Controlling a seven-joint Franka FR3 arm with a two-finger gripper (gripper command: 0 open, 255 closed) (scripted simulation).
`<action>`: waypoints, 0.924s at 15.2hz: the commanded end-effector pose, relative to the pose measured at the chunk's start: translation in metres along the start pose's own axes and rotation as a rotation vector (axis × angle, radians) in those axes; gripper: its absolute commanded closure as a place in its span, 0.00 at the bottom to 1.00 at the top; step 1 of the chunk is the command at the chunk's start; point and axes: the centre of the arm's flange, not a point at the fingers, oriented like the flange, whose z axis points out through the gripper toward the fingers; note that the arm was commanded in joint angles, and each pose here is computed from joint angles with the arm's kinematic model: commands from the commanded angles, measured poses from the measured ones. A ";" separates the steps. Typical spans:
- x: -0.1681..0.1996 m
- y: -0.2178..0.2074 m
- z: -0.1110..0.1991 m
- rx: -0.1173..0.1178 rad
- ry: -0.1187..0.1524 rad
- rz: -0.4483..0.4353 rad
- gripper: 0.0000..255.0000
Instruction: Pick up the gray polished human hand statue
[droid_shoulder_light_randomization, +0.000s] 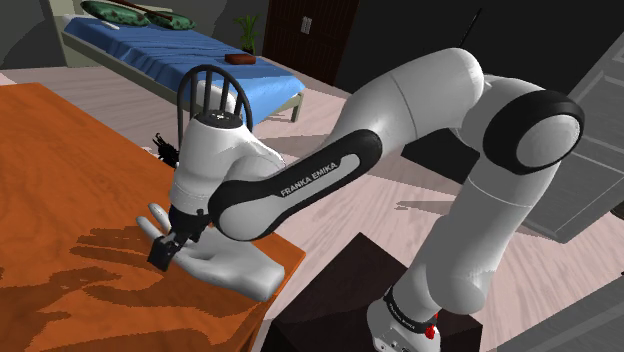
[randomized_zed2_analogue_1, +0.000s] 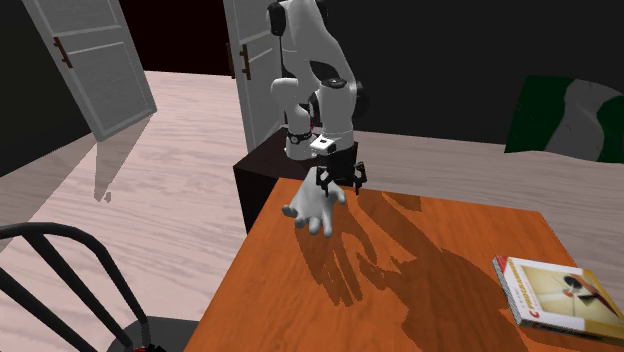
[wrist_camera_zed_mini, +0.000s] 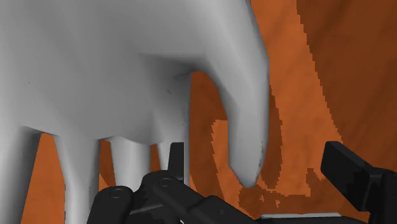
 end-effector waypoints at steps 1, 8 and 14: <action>-0.001 0.000 0.011 0.000 0.001 -0.001 0.00; -0.003 0.002 0.024 0.000 0.001 -0.001 1.00; -0.003 0.004 0.024 0.000 0.001 -0.001 1.00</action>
